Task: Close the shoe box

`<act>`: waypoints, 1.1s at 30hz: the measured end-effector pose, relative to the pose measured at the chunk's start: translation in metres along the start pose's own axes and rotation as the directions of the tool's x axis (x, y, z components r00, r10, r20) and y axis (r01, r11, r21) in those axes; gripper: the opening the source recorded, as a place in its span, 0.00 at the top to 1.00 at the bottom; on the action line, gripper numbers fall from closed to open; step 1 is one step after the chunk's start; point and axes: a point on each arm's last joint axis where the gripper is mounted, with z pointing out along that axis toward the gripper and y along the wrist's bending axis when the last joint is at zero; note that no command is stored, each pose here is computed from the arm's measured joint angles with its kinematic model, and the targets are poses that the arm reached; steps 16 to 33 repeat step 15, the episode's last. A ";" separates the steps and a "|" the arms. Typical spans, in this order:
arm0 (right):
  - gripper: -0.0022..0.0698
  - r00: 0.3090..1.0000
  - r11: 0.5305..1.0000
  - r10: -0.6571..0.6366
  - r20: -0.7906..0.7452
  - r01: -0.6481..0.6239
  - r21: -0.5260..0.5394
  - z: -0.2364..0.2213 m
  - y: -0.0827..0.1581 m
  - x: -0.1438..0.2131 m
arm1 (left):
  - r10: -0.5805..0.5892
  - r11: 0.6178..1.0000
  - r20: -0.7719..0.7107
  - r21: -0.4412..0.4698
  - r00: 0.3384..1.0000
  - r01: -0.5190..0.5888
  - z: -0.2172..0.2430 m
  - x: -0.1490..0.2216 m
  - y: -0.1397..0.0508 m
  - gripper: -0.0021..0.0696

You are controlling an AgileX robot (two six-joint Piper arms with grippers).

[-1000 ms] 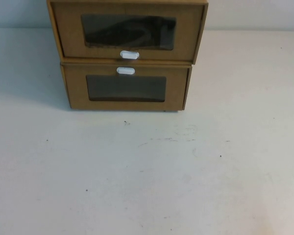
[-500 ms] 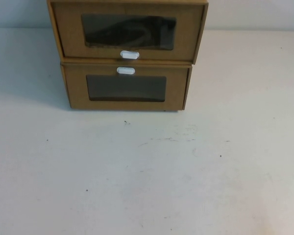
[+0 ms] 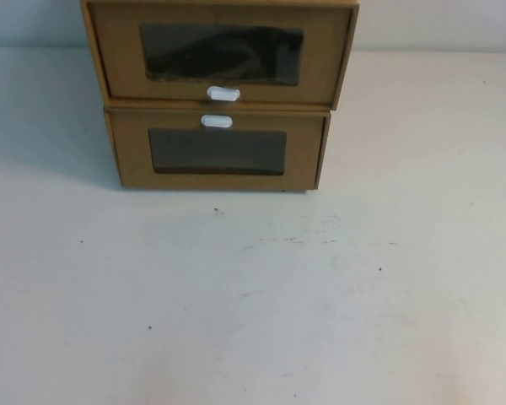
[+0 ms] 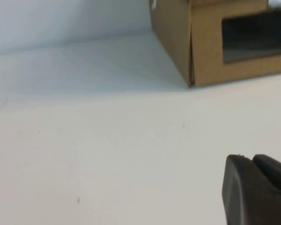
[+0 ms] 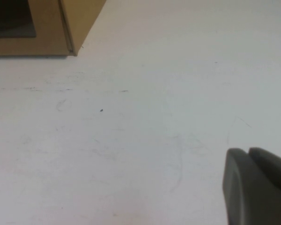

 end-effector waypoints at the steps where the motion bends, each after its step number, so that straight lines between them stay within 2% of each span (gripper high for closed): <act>1: 0.99 1.000 1.000 0.000 0.000 0.000 0.000 0.000 0.000 0.000 | -0.006 1.000 -0.038 -0.006 0.999 0.006 0.000 0.003 0.000 0.97; 4: 0.99 1.000 1.000 0.000 0.000 0.000 0.000 0.000 0.000 0.000 | -0.030 0.999 -0.106 -0.027 0.994 0.027 -0.001 0.010 0.001 0.97; 33: 0.99 1.000 1.000 -0.001 0.000 0.001 0.000 0.000 0.000 0.000 | -0.037 0.999 -0.108 -0.034 0.993 0.034 -0.001 0.010 0.001 0.97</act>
